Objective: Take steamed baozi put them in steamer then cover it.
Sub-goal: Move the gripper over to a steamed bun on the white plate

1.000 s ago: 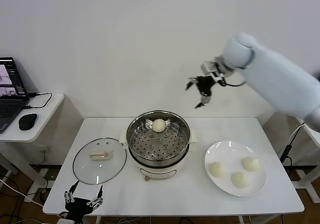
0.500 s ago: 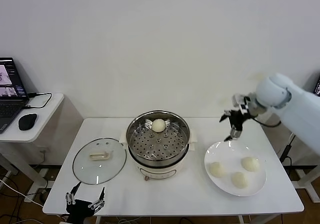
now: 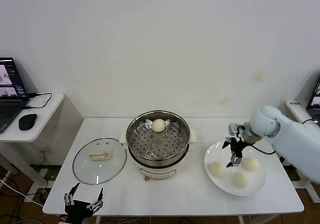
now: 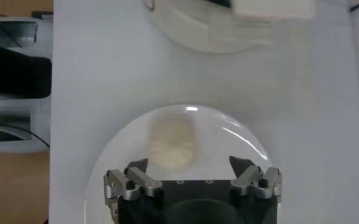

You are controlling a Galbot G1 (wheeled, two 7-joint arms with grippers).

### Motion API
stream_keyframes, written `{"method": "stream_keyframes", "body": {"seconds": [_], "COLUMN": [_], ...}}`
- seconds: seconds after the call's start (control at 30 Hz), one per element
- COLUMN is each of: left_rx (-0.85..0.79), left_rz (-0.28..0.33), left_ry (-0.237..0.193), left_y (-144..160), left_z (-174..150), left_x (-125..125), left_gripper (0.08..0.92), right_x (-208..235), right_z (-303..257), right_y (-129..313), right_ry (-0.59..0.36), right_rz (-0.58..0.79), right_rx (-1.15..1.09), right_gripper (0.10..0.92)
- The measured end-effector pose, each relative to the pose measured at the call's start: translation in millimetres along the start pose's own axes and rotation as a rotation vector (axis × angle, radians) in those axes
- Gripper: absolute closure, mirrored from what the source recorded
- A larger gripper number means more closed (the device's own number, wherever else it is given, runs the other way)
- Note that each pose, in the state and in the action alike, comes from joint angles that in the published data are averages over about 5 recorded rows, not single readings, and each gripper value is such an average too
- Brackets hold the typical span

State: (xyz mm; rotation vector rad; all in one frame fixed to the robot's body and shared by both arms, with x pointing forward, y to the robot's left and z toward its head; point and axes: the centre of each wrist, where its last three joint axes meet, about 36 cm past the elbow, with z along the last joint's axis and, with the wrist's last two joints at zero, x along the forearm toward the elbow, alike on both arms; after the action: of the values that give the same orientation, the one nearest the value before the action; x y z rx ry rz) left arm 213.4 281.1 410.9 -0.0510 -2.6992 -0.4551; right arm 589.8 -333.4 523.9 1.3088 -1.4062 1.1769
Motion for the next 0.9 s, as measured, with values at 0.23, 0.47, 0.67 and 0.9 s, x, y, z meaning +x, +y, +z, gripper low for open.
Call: {"method": "stream_keyframes", "body": {"seconds": [0.23, 0.47, 0.67, 0.9], "left_rx": [-0.001, -0.001, -0.002, -0.002], "left_rz": [-0.001, -0.001, -0.001, -0.002], "left_ry": [0.013, 0.020, 0.028, 0.030], "left_y": [-2, -3, -3, -3], "left_z": [5, 7, 10, 11], "left_x": [-2, -3, -3, -4], "left_gripper": [0.177, 0.177, 0.177, 0.177], "right_x": [-23, -41, -52, -64], "right_z": [-1, -4, -7, -9], "right_y": [0, 0, -1, 1], "right_ry": [0.017, 0.031, 0.040, 0.045], "right_rz": [-0.027, -0.028, -0.024, -0.018], "right_rx": [0.033, 0.055, 0.069, 0.073], "right_gripper": [0.199, 0.200, 0.200, 0.199]}}
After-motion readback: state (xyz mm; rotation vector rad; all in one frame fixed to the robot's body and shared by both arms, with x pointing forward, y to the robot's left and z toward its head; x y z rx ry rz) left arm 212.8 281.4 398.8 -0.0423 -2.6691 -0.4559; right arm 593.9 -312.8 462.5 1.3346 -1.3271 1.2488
